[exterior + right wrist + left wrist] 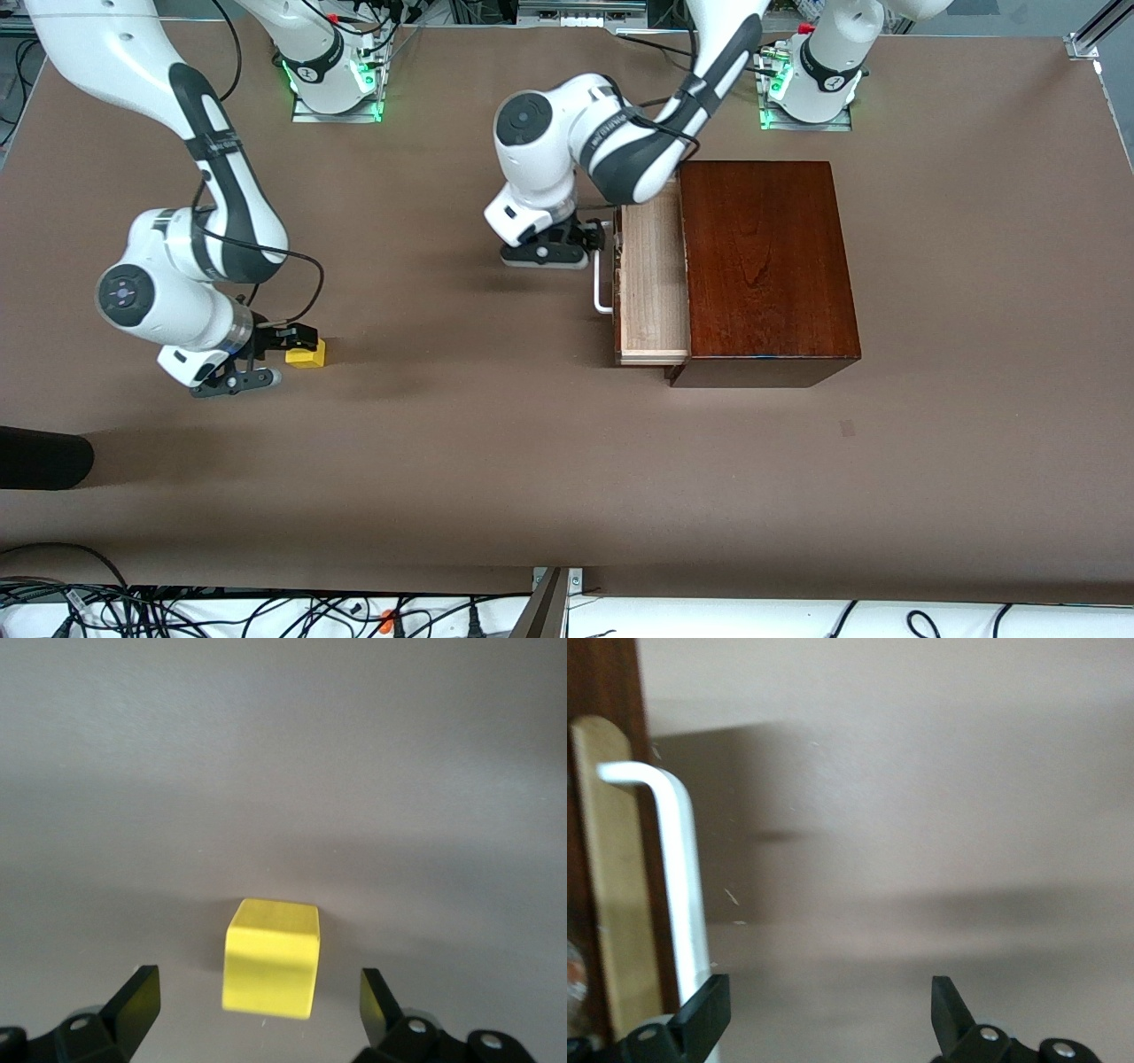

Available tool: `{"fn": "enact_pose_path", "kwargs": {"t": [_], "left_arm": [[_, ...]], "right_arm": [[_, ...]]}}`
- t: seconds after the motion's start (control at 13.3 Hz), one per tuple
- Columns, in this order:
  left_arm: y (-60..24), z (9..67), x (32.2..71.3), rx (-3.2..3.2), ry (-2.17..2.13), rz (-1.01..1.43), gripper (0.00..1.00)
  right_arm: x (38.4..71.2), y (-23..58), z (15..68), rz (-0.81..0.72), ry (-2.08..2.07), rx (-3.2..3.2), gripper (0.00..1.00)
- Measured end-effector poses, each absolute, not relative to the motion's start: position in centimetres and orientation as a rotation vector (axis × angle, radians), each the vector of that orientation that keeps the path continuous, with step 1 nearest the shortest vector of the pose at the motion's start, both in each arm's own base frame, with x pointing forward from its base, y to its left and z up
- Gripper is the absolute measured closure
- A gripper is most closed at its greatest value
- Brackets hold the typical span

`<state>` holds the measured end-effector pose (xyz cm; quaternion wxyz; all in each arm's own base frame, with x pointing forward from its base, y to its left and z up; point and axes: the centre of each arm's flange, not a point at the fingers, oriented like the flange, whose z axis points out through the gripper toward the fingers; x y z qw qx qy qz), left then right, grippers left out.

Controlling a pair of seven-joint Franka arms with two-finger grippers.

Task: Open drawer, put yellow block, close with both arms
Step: 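Grasp the yellow cube with the right gripper while the left gripper withdraws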

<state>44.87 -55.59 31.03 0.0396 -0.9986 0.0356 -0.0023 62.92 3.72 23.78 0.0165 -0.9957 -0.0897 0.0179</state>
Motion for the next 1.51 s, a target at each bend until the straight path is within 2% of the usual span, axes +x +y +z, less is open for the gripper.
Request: {"fn": "enact_pose_path", "kwargs": {"t": [0.23, 0.38, 0.53, 0.6, 0.9, 1.13, 1.36, 1.51], "left_arm": [[-56.3, 31.2, 44.7, -3.071, 0.117, -0.017, 0.00], [-56.1, 34.0, 46.2, -3.094, 0.087, -0.060, 0.00], [-54.1, 38.0, 47.7, -3.072, 0.039, -0.051, 0.00], [-52.0, 40.9, 49.0, -3.064, 0.022, -0.048, 0.00], [-39.4, 50.7, 54.2, -3.015, 0.054, 0.027, 0.00], [-29.6, 55.1, 57.1, -3.006, 0.099, 0.084, 0.00], [-21.6, 57.0, 58.9, -3.010, 0.120, 0.153, 0.00], [-17.1, 57.6, 59.9, -3.036, 0.228, 0.181, 0.00]], "right_arm": [[61.5, 3.7, 21.5, 0.032, -0.301, -3.096, 0.00], [61.3, 3.8, 21.1, 0.038, -0.330, -3.093, 0.03], [61.3, 3.8, 20.9, 0.038, -0.347, -3.091, 0.21], [61.3, 3.8, 20.7, 0.032, -0.350, -3.091, 0.39], [61.6, 3.7, 19.3, -0.014, -0.391, -3.089, 0.44], [62.4, 3.5, 20.4, -0.026, -0.419, -3.087, 0.44], [65.3, 4.5, 25.8, 0.054, -0.464, -3.069, 0.44], [66.9, 8.4, 30.9, 0.094, -0.585, -3.043, 0.44]]}}
